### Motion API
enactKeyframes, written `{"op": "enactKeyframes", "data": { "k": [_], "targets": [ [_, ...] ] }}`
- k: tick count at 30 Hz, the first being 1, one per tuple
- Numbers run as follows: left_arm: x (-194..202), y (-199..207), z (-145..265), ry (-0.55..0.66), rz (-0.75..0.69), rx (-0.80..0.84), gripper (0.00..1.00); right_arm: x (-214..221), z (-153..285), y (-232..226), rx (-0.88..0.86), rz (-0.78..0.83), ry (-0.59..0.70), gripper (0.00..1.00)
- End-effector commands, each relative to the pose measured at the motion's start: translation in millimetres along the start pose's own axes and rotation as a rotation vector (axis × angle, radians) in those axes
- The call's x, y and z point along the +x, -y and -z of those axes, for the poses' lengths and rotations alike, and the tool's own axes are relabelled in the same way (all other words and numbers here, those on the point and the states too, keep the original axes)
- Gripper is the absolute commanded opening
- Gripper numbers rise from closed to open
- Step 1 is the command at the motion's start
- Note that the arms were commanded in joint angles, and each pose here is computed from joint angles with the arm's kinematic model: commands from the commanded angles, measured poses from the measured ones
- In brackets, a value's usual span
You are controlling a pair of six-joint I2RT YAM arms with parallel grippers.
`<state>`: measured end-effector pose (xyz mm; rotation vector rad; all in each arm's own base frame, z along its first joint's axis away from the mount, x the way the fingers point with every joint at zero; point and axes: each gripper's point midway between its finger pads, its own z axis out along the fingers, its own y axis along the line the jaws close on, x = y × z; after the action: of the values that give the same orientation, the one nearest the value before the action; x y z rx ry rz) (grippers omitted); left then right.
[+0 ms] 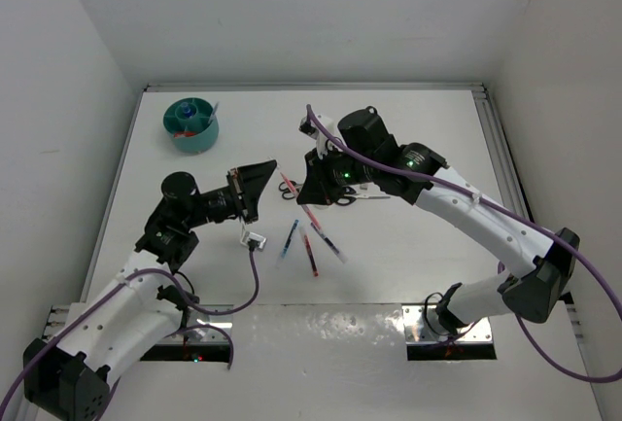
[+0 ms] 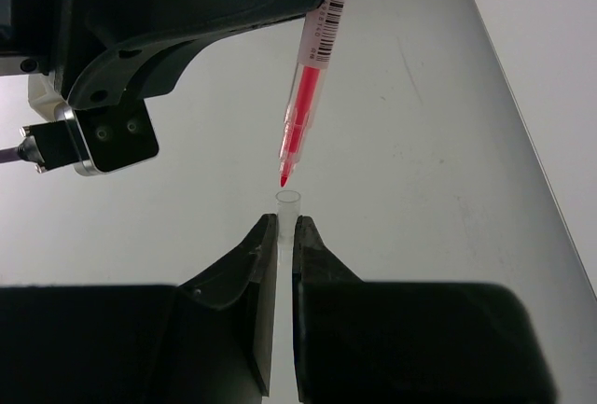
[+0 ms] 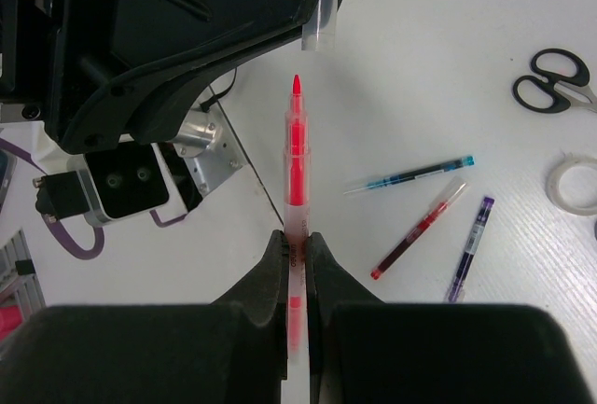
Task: Sort the stationery into containers
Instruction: Close the pen cap on the pen.
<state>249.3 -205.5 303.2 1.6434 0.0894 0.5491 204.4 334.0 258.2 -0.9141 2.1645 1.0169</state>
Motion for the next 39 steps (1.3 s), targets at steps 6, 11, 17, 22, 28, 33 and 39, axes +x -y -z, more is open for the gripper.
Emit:
{"op": "enactKeyframes", "data": {
  "k": [6, 11, 17, 22, 28, 33, 39],
  "targets": [
    [-11.5, -21.1, 2.9, 0.045, -0.162, -0.039, 0.00, -8.0, 0.6, -3.5, -0.008, 0.028, 0.037, 0.00],
    [-14.9, -21.3, 3.3, 0.055, -0.165, -0.041, 0.00, -7.6, -0.2, -2.7, -0.005, 0.024, 0.037, 0.00],
    [-19.0, -22.5, 3.3, 0.072, -0.146, -0.049, 0.00, -8.3, -1.3, -2.9, -0.007, 0.015, 0.046, 0.00],
    [-23.9, -23.7, 3.5, 0.092, -0.145, -0.053, 0.00, -7.9, -1.7, -3.3, -0.008, 0.015, 0.046, 0.00],
    [-26.0, -19.0, 2.9, 0.101, -0.131, -0.041, 0.00, -6.8, -2.3, -2.0, -0.007, 0.015, 0.043, 0.00],
    [-16.4, -18.8, 1.5, 0.061, -0.128, -0.038, 0.00, -2.3, 0.0, -0.2, 0.002, 0.016, 0.033, 0.00],
    [-3.8, -21.9, 1.5, 0.013, -0.138, -0.039, 0.00, 1.4, 2.0, -0.2, 0.007, 0.011, 0.026, 0.00]
  ]
}}
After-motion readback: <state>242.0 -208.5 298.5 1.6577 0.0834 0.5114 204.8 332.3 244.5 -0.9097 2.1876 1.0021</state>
